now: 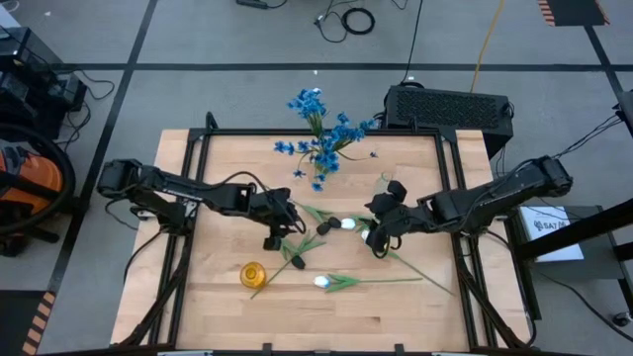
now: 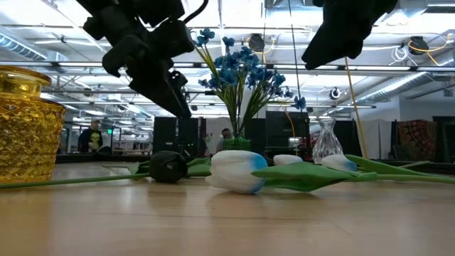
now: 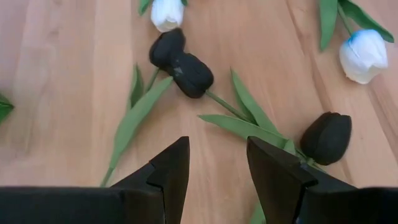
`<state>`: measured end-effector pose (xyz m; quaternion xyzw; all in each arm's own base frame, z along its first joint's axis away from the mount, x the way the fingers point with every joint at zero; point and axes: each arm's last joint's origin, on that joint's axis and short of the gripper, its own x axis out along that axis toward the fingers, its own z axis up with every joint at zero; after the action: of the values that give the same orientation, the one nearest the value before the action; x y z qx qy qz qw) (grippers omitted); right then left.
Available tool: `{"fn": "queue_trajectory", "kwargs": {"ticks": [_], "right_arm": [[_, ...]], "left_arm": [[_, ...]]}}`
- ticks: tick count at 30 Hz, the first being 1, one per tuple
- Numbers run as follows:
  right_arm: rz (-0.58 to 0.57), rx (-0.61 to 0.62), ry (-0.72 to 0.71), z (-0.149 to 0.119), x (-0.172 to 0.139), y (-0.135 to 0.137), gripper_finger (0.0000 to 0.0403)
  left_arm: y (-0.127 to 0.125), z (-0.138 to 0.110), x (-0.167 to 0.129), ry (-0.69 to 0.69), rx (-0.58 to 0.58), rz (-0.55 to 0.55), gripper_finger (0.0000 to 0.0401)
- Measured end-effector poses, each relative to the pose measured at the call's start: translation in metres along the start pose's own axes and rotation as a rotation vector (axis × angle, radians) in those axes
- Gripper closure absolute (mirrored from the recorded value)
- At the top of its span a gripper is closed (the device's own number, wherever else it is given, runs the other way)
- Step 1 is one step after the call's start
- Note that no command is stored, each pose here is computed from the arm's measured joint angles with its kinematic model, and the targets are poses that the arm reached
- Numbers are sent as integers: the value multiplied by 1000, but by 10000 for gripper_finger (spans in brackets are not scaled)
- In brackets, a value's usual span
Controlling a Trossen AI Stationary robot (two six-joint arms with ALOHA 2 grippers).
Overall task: Sort flowers into vase by color
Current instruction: Put the bottom black tulip into the transparent vase
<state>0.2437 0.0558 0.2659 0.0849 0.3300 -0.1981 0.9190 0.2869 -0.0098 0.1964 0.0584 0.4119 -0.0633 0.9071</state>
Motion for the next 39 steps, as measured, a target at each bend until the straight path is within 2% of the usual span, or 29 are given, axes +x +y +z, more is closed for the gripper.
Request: {"fn": "queue_trajectory", "kwargs": {"ticks": [4, 14, 19, 25, 33, 39], "right_arm": [[35, 26, -1, -4, -4, 9, 211], [87, 98, -16, -9, -12, 21, 211], [99, 132, -25, -8, -13, 23, 211], [106, 147, -29, -9, -8, 28, 211], [109, 112, 16, -14, 2, 34, 211], [111, 107, 16, -15, 4, 35, 211]], "left_arm": [[-8, -2, 0, 25, -33, -33, 234], [-42, -4, 0, 68, 28, -119, 235], [-54, -4, 0, 67, 73, -109, 235], [-56, -4, 1, 65, 114, -56, 235], [-56, -6, 4, 88, 191, -57, 235], [-55, -10, 22, 131, 270, -89, 235]]}}
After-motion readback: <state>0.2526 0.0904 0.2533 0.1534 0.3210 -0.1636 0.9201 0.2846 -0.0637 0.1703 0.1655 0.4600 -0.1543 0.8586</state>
